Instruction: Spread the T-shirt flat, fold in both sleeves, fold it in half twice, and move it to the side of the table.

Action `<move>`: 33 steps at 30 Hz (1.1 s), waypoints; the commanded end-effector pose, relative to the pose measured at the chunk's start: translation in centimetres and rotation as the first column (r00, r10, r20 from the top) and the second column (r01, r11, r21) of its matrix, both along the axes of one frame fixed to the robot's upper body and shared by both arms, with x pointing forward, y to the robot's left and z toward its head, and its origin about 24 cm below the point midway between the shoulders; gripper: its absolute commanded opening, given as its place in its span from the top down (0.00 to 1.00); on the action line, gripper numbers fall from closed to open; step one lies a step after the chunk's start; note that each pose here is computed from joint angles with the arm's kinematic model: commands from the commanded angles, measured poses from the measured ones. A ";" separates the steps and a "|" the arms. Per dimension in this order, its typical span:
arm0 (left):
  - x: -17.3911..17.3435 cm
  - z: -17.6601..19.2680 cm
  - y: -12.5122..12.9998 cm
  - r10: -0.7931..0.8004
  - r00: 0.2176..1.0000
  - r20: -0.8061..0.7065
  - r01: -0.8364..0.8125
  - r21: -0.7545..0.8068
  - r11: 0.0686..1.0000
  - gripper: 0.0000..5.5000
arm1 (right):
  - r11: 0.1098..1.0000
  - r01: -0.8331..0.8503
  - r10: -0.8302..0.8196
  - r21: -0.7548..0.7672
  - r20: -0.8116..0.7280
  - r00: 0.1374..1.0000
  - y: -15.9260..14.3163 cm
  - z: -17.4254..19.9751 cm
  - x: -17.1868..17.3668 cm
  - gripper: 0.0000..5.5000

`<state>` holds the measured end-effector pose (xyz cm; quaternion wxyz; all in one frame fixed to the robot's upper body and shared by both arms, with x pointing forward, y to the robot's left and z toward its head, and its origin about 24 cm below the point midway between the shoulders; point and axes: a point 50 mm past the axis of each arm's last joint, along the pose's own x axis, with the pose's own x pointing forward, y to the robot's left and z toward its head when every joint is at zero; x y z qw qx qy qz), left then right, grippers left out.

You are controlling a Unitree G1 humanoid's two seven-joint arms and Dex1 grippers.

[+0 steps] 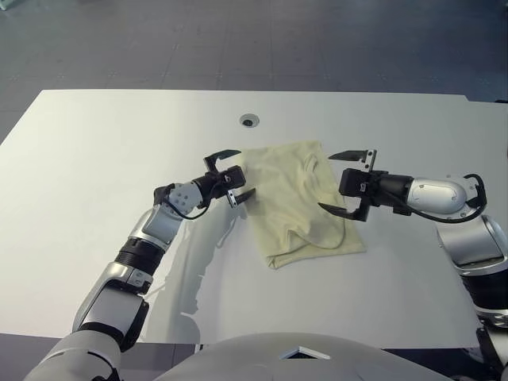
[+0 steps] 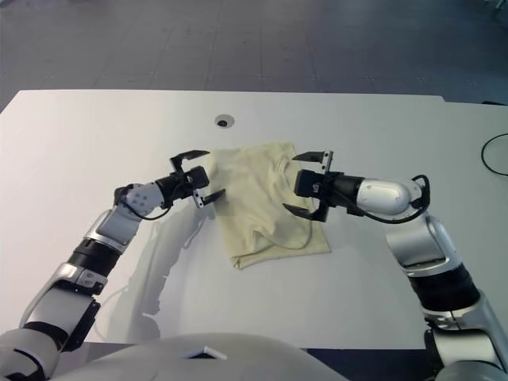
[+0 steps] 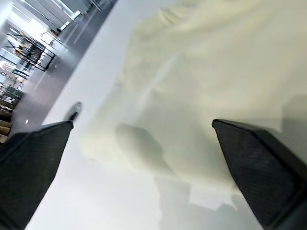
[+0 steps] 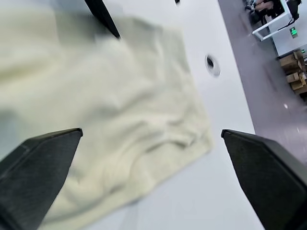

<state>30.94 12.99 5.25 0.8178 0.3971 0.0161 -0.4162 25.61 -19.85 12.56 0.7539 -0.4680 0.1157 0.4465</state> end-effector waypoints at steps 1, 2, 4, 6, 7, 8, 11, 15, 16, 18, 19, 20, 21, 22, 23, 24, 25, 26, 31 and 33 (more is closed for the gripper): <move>1.0 -1.3 1.1 0.011 1.000 -0.008 -0.010 0.160 0.987 0.02 | 0.998 -0.023 0.019 -0.064 -0.061 0.998 -1.0 -2.1 -0.9 0.02; 1.3 -1.3 1.5 0.016 1.000 0.002 -0.016 0.184 0.983 0.02 | 0.997 -0.035 0.030 -0.066 -0.069 0.997 -0.9 -2.5 -1.0 0.02; 2.2 -1.0 2.4 0.014 0.999 0.032 -0.021 0.238 0.971 0.02 | 0.997 -0.055 0.050 -0.063 -0.077 0.996 -0.4 -3.3 -1.0 0.02; 2.9 -0.6 3.0 0.009 0.998 0.057 -0.024 0.273 0.962 0.02 | 0.994 -0.081 0.075 -0.067 -0.085 0.994 0.4 -4.3 -1.0 0.02; 3.3 -0.3 3.1 0.002 0.997 0.071 -0.022 0.283 0.959 0.02 | 0.993 -0.093 0.087 -0.066 -0.086 0.992 0.9 -4.9 -0.9 0.02; 3.6 0.0 3.2 -0.004 0.996 0.084 -0.021 0.288 0.957 0.02 | 0.993 -0.105 0.099 -0.058 -0.090 0.991 1.6 -5.5 -0.9 0.02; 4.4 0.9 3.0 -0.030 0.994 0.108 -0.003 0.295 0.956 0.02 | 0.993 -0.108 0.104 -0.038 -0.085 0.991 3.0 -6.5 -0.9 0.02; 4.2 2.3 3.5 -0.058 0.985 0.163 0.019 0.233 0.972 0.02 | 0.997 -0.078 0.076 -0.027 -0.063 0.995 2.7 -5.5 -0.8 0.02; 4.0 3.1 3.6 -0.055 0.980 0.192 0.019 0.186 0.982 0.02 | 0.997 -0.074 0.073 -0.021 -0.058 0.996 2.5 -5.0 -0.9 0.02; 3.3 4.7 3.9 -0.051 0.969 0.243 0.026 0.106 0.994 0.02 | 0.998 -0.068 0.068 -0.009 -0.059 0.996 2.2 -4.0 -1.4 0.02; 2.8 5.3 3.9 -0.052 0.964 0.260 0.032 0.080 0.996 0.02 | 0.998 -0.064 0.064 -0.006 -0.060 0.996 2.1 -3.5 -1.6 0.02; 2.3 5.8 3.9 -0.053 0.962 0.267 0.038 0.060 0.997 0.02 | 0.998 -0.060 0.059 -0.004 -0.062 0.996 1.9 -3.0 -1.8 0.02; 1.7 6.2 3.8 -0.050 0.961 0.271 0.042 0.037 0.998 0.02 | 0.998 -0.056 0.056 -0.002 -0.063 0.996 1.7 -2.5 -2.0 0.02; 1.2 6.5 3.7 -0.048 0.963 0.267 0.044 0.020 0.999 0.02 | 0.999 -0.050 0.050 0.003 -0.064 0.997 1.6 -2.0 -2.2 0.02; 0.6 6.5 3.6 -0.047 0.966 0.255 0.046 0.011 0.999 0.02 | 0.999 -0.042 0.043 0.020 -0.065 0.997 1.7 -1.5 -2.4 0.02; 0.1 6.4 3.5 -0.047 0.969 0.241 0.046 0.007 0.999 0.02 | 0.999 -0.035 0.037 0.038 -0.070 0.997 1.8 -1.2 -2.5 0.02; -0.5 6.2 3.2 -0.049 0.974 0.219 0.049 0.004 0.999 0.02 | 0.998 -0.033 0.037 0.057 -0.078 0.996 2.0 -1.0 -2.7 0.02; -1.1 5.8 2.9 -0.045 0.980 0.195 0.046 -0.001 0.999 0.02 | 0.996 -0.033 0.041 0.085 -0.095 0.995 2.4 -0.9 -2.9 0.02; -2.3 3.5 2.2 -0.024 0.994 0.102 0.021 0.032 0.999 0.02 | 0.990 -0.047 0.068 0.132 -0.153 0.986 4.2 -2.3 -3.6 0.10; -2.2 2.7 2.1 -0.024 0.996 0.084 0.019 0.061 0.998 0.02 | 0.990 -0.043 0.066 0.136 -0.167 0.984 4.6 -3.0 -3.6 0.15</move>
